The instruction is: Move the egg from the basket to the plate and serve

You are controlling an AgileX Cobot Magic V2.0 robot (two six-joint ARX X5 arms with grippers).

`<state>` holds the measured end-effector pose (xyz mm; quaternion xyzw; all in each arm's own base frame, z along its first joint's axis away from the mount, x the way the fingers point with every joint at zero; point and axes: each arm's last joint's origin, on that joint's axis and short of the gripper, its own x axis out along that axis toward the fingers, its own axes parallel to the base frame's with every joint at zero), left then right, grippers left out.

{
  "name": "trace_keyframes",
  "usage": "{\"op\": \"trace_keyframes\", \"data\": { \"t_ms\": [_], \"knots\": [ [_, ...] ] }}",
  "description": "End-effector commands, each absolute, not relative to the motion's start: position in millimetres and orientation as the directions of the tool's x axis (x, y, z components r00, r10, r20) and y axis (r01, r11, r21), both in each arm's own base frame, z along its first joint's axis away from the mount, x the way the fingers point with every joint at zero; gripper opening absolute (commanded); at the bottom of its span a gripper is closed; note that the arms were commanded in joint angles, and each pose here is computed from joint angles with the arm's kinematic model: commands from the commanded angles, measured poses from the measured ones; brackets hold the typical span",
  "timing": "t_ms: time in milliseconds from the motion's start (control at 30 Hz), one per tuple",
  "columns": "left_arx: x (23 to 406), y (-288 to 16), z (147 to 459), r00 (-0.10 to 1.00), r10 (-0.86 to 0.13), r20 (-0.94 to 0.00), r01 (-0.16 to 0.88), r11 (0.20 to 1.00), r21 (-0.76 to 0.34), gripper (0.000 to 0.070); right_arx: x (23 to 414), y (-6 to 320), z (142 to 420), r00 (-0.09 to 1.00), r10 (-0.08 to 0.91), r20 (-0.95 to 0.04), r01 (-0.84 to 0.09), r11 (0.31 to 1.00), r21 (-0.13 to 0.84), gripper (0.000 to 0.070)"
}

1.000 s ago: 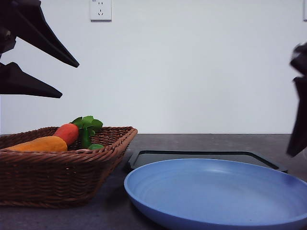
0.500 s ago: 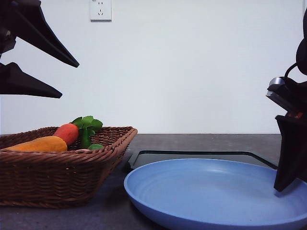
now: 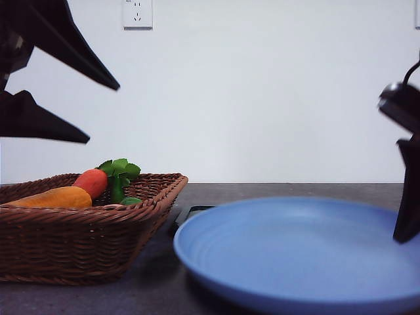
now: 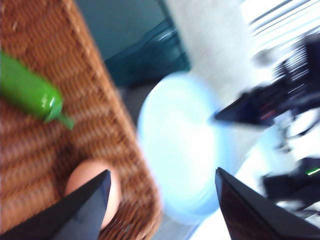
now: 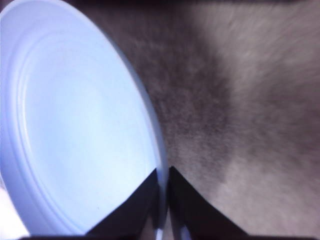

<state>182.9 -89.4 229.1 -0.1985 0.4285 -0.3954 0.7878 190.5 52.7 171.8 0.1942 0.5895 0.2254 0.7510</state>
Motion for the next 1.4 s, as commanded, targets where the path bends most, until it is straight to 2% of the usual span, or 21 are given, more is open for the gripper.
{"op": "trace_keyframes", "data": {
  "t_ms": [0, 133, 300, 700, 1067, 1167, 1367],
  "knots": [
    [184, -97, 233, 0.329, -0.761, -0.559, 0.51, 0.641, -0.574, 0.0431, 190, 51, 177, 0.22, 0.572, -0.79, -0.114, 0.819, 0.562, 0.0],
    [184, -112, 236, 0.336, -0.642, -0.689, 0.535, 0.732, -0.421, 0.0429, 182, 44, 190, 0.28, 0.572, -0.771, -0.121, 0.818, 0.563, 0.0],
    [191, -131, 232, 0.312, -0.537, -0.784, 0.562, 0.769, -0.303, 0.0427, 175, 37, 203, 0.354, 0.569, -0.742, -0.133, 0.816, 0.562, 0.0],
    [214, -154, 196, 0.212, -0.485, -0.848, 0.563, 0.77, -0.3, 0.0426, 164, 25, 219, 0.454, 0.551, -0.7, -0.138, 0.82, 0.556, 0.0],
    [218, -158, 182, 0.171, -0.46, -0.872, 0.551, 0.778, -0.302, 0.0423, 163, 25, 220, 0.46, 0.55, -0.697, -0.139, 0.82, 0.556, 0.0],
    [219, -159, 182, 0.173, -0.462, -0.87, 0.552, 0.777, -0.302, 0.0373, 163, 25, 220, 0.46, 0.55, -0.697, -0.139, 0.82, 0.555, 0.0],
    [218, -158, 181, 0.163, -0.454, -0.876, 0.548, 0.78, -0.302, 0.0184, 164, 25, 220, 0.462, 0.55, -0.695, -0.14, 0.82, 0.555, 0.0]
  ]
}}
